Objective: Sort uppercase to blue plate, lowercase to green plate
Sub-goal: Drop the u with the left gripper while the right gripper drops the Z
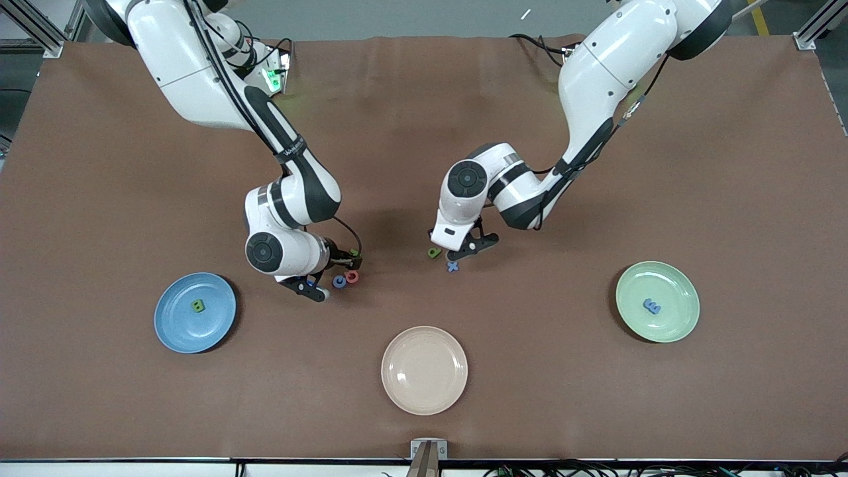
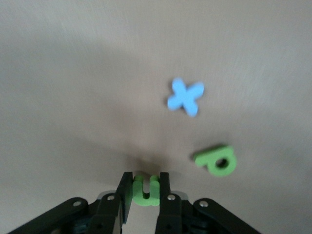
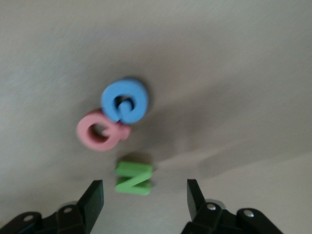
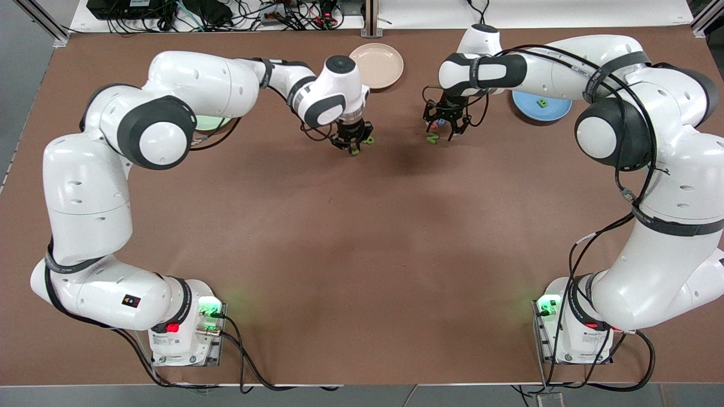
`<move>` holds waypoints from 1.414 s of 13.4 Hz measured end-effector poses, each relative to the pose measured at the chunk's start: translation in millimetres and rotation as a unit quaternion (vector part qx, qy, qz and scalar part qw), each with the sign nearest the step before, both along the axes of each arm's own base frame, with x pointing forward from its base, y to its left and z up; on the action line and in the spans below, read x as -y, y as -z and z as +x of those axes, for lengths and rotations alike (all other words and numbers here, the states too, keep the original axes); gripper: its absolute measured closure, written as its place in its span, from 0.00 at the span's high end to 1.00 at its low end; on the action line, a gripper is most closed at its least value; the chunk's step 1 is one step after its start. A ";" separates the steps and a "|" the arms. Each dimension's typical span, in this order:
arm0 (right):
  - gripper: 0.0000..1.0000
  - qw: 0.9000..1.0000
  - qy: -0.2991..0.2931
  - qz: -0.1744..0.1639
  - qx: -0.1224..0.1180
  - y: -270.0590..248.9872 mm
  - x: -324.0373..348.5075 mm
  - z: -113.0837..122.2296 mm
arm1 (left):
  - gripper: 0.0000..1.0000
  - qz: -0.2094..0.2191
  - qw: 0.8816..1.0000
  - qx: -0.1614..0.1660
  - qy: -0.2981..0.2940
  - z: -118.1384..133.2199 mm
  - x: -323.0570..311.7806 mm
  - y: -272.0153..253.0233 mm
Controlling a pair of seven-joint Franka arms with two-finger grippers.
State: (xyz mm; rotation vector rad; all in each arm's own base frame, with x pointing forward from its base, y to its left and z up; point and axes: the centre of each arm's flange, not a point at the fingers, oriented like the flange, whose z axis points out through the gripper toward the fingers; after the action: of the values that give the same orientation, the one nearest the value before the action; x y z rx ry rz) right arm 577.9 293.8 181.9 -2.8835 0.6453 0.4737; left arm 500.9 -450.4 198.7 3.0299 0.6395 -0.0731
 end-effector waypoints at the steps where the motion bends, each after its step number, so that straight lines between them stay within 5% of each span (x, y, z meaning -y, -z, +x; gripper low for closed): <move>1: 0.78 1.000 0.005 0.001 0.005 0.0 -8.2 -3.5 | 0.26 -0.002 1.000 0.012 -0.012 14.8 -10.9 -15.3; 5: 0.76 1.000 0.014 -0.001 0.012 6.0 -15.6 -11.2 | 0.26 0.011 0.999 0.042 -0.016 75.5 -86.1 -67.4; 10: 0.62 1.000 0.016 -0.003 0.014 8.7 -12.4 -11.7 | 0.26 0.045 0.998 0.028 0.033 132.3 -216.9 -86.3; 16: 0.34 1.000 0.017 -0.002 0.020 8.9 -12.6 -12.4 | 0.26 0.052 0.995 0.006 0.080 164.9 -372.6 -80.9; 19: 0.34 1.000 0.016 -0.002 0.020 8.8 -12.7 -12.3 | 0.26 0.049 0.994 -0.005 0.098 167.3 -445.8 -66.4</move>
State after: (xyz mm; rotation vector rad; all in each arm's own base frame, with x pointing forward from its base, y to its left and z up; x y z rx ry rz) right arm 565.6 306.5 173.1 -2.8736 0.6862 0.4083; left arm 668.2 -4.7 265.2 3.1809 0.3534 -0.0665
